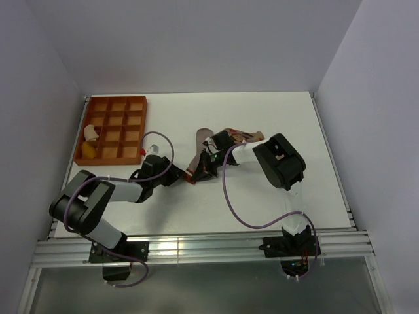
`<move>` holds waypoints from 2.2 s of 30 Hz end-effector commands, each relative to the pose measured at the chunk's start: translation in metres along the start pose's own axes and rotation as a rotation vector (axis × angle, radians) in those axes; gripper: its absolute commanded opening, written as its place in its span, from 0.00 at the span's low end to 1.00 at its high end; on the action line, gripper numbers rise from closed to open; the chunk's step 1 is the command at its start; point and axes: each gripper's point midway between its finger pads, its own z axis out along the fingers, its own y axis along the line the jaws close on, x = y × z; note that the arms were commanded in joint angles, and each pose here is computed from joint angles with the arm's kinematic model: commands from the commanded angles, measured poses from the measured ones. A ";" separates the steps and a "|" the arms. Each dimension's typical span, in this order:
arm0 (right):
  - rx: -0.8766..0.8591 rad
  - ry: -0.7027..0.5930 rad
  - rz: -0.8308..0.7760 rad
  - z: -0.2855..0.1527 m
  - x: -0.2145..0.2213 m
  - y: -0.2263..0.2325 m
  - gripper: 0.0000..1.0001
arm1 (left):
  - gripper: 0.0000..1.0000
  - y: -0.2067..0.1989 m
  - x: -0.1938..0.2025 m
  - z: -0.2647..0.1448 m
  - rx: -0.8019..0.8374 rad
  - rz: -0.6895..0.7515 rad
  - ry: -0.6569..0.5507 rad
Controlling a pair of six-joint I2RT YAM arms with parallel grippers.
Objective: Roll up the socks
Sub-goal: Roll the sock at the center of the board.
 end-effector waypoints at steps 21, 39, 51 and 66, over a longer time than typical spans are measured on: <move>0.292 -0.197 -0.316 -0.033 -0.024 -0.004 0.37 | 0.00 0.012 -0.011 0.008 -0.217 0.091 0.031; 0.462 -0.481 -1.062 -0.036 -0.006 0.044 0.47 | 0.00 0.004 -0.014 0.009 -0.260 0.152 0.073; 0.460 -0.586 -1.261 -0.021 -0.001 0.060 0.54 | 0.00 0.004 -0.011 0.009 -0.267 0.157 0.097; 0.488 -0.508 -1.282 0.007 -0.001 0.039 0.52 | 0.00 0.004 -0.008 0.009 -0.268 0.150 0.114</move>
